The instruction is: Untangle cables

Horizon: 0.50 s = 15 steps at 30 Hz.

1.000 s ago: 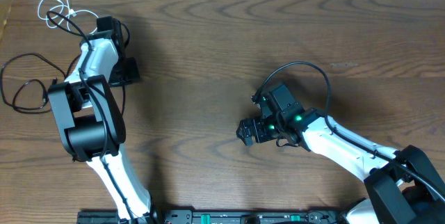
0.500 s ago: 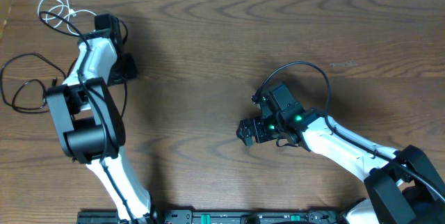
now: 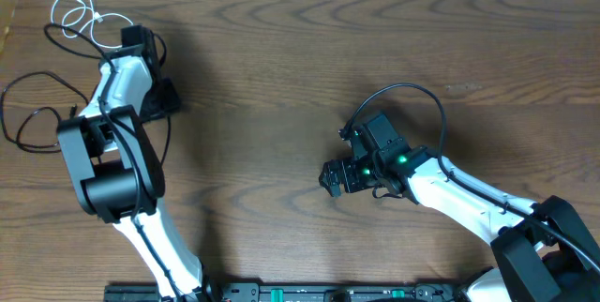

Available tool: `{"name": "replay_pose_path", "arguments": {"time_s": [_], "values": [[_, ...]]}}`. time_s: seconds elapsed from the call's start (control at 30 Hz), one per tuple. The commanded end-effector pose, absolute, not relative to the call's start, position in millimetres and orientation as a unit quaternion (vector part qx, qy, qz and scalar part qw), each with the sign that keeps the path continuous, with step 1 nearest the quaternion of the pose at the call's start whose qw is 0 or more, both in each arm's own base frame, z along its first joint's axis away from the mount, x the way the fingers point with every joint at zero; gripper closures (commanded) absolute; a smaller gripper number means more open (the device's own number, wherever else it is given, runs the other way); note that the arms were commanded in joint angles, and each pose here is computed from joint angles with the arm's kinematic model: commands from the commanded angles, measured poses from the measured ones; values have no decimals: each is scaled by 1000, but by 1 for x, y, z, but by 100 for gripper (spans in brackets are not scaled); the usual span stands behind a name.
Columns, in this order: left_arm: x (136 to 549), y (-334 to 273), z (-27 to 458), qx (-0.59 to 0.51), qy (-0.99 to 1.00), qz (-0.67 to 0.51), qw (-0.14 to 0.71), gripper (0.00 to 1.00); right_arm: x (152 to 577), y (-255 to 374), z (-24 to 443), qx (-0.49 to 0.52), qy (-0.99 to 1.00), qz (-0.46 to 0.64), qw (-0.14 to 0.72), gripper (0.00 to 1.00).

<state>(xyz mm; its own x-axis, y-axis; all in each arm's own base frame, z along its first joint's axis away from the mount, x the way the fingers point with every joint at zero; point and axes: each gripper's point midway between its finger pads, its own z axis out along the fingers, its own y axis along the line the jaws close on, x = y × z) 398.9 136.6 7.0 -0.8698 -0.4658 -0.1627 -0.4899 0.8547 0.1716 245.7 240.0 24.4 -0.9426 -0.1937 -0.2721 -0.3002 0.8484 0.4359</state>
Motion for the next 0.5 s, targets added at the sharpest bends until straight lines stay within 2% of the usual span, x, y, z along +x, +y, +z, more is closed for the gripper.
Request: {"name": "replay_pose_path", "arguments": {"time_s": [0.0,0.1,0.2,0.47], "values": [[381,154,-7,-263,958,113,31,57,241,243,22,-132,956,241,104,1],[372,168,-9,-282,953,113,24,60,241,243,22,-132,956,241,104,1],[366,181,-9,-298,947,114,22,69,241,243,22,-132,956,241,104,1],[355,205,-9,-328,937,115,22,69,242,243,22,-132,955,242,106,1]]}}
